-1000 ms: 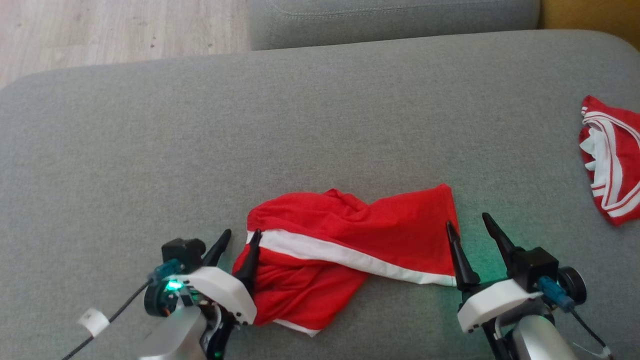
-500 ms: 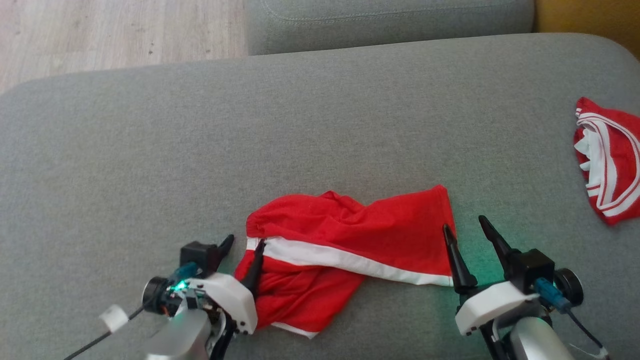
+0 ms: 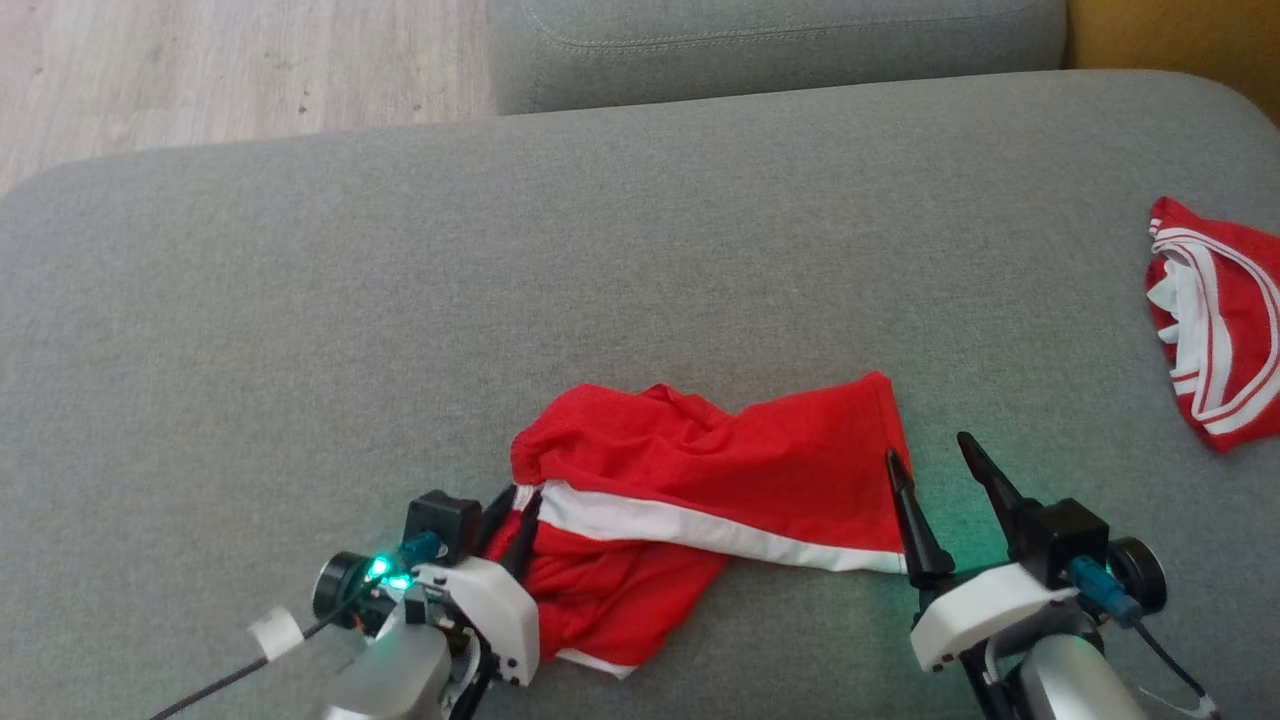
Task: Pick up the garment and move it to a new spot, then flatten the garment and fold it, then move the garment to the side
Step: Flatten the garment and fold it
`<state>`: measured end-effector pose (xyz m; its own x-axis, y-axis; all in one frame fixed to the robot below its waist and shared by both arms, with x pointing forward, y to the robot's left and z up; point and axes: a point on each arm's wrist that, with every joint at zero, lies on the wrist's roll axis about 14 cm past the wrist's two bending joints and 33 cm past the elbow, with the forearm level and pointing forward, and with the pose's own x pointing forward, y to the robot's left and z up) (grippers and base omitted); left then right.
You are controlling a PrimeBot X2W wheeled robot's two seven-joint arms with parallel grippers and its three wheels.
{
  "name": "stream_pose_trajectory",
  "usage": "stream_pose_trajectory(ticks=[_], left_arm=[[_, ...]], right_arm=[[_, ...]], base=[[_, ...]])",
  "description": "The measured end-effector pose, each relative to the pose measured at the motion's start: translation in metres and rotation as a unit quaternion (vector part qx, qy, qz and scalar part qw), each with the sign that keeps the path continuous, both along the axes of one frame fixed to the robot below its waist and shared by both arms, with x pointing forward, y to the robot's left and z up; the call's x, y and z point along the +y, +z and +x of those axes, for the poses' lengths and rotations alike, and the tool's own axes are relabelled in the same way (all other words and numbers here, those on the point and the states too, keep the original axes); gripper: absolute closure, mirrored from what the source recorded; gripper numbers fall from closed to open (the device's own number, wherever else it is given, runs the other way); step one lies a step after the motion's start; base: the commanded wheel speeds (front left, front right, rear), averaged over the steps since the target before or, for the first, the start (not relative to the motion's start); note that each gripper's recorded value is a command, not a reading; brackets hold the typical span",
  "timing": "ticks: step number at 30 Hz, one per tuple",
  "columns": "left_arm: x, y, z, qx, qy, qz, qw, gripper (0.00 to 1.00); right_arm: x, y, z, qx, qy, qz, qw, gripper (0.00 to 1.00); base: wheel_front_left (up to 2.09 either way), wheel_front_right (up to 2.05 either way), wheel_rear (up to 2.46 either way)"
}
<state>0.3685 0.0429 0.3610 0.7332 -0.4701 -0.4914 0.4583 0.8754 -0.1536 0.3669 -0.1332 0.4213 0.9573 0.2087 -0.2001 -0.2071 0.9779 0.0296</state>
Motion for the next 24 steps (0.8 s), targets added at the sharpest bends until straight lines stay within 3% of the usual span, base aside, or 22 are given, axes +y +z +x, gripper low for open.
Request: stream_pose_trajectory(ticks=[1,3,5,15,21,24], left_arm=[[-0.001,-0.001,-0.001,0.002,-0.001,0.0,1.0,0.82],[-0.002,-0.002,-0.001,0.005,-0.005,0.0,1.0,0.85],[-0.001,-0.003,-0.001,0.008,-0.003,-0.001,1.0,1.0],[0.011,0.001,0.008,-0.004,0.039,0.015,0.999,1.0],[0.043,0.052,0.046,-0.099,0.118,0.002,0.988,1.0],[0.055,0.069,0.048,-0.132,0.14,-0.008,0.981,1.0]], right_arm=[[0.0,0.0,0.0,0.0,0.001,0.0,1.0,0.0],[0.001,-0.001,0.0,0.001,0.001,0.0,1.0,0.0],[0.001,-0.002,0.001,0.002,0.001,0.001,1.0,0.0],[0.002,-0.002,0.004,0.002,0.001,0.003,1.0,0.0],[0.002,-0.001,0.007,0.001,0.001,0.004,1.0,0.0],[0.005,0.0,0.006,0.0,0.004,0.006,1.0,0.0]], base=[[0.0,0.0,0.0],[0.0,0.0,0.0],[0.0,0.0,0.0],[0.0,0.0,0.0],[0.0,0.0,0.0],[0.0,0.0,0.0]])
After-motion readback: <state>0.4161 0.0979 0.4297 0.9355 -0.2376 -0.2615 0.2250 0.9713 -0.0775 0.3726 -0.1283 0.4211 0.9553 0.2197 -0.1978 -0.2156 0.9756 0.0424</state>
